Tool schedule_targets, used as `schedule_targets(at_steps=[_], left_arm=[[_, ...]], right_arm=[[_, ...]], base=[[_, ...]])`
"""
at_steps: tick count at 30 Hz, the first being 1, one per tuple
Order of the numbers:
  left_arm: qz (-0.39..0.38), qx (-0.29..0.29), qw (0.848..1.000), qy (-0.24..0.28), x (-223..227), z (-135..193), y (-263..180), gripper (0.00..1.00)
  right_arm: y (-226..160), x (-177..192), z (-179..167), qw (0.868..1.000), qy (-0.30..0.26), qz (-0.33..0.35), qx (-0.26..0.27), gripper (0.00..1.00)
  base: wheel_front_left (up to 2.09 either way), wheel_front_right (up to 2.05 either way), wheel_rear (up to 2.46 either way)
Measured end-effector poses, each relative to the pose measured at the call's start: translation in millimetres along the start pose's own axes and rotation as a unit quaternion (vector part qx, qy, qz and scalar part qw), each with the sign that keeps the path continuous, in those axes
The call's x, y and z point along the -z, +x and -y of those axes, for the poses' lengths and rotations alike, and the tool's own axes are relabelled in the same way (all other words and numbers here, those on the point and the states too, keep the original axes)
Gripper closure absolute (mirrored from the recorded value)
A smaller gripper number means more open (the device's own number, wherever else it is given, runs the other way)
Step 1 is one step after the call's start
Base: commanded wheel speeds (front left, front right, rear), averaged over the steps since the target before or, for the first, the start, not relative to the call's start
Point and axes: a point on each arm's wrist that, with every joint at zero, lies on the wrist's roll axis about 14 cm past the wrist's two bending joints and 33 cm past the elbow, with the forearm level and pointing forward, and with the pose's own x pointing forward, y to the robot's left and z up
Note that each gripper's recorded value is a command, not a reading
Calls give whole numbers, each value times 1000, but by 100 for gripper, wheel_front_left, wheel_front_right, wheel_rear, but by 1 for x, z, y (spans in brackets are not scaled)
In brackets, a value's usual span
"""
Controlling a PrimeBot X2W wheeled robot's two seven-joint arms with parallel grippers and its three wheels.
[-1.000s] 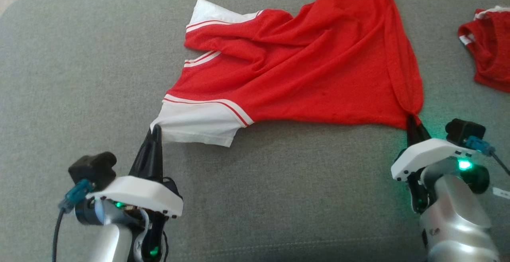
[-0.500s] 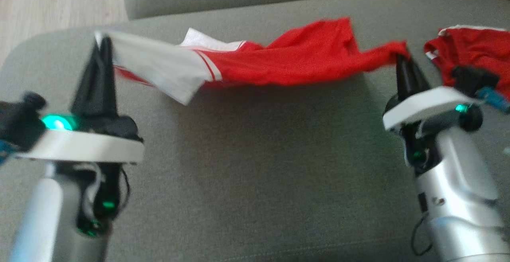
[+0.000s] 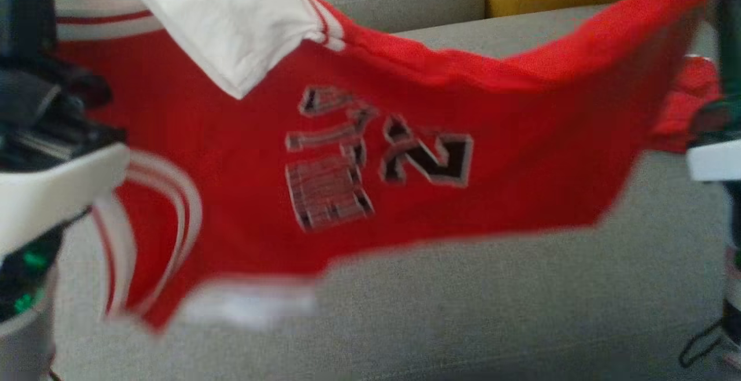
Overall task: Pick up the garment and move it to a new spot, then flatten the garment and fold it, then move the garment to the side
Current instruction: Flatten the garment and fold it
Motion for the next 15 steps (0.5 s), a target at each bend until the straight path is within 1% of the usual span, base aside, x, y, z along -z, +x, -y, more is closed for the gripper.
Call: schedule_targets(at_steps=[3,5,7,10,13,15], left_arm=[[7,12,1000,16,-6,-2,12,100],[-1,11,1000,19,1,-7,21,100],[-21,2,1000,20,19,-18,28,100],[-74,-19,997,13,64,-40,37,100],[-133,-40,990,13,120,-66,41,100],[-158,-51,986,24,152,-82,45,100]], right_arm=[[0,-16,-9,1000,-15,12,-12,100],[4,-13,-11,1000,-18,3,-14,100],[10,-2,-8,999,-34,-14,-8,100],[32,23,-4,998,-40,-43,-7,100],[70,45,1,998,-35,-57,-4,100],[99,58,3,998,-28,-58,-2,100]], base=[[0,0,0],[0,0,0],[0,0,0],[0,0,0],[0,0,0],[0,0,0]])
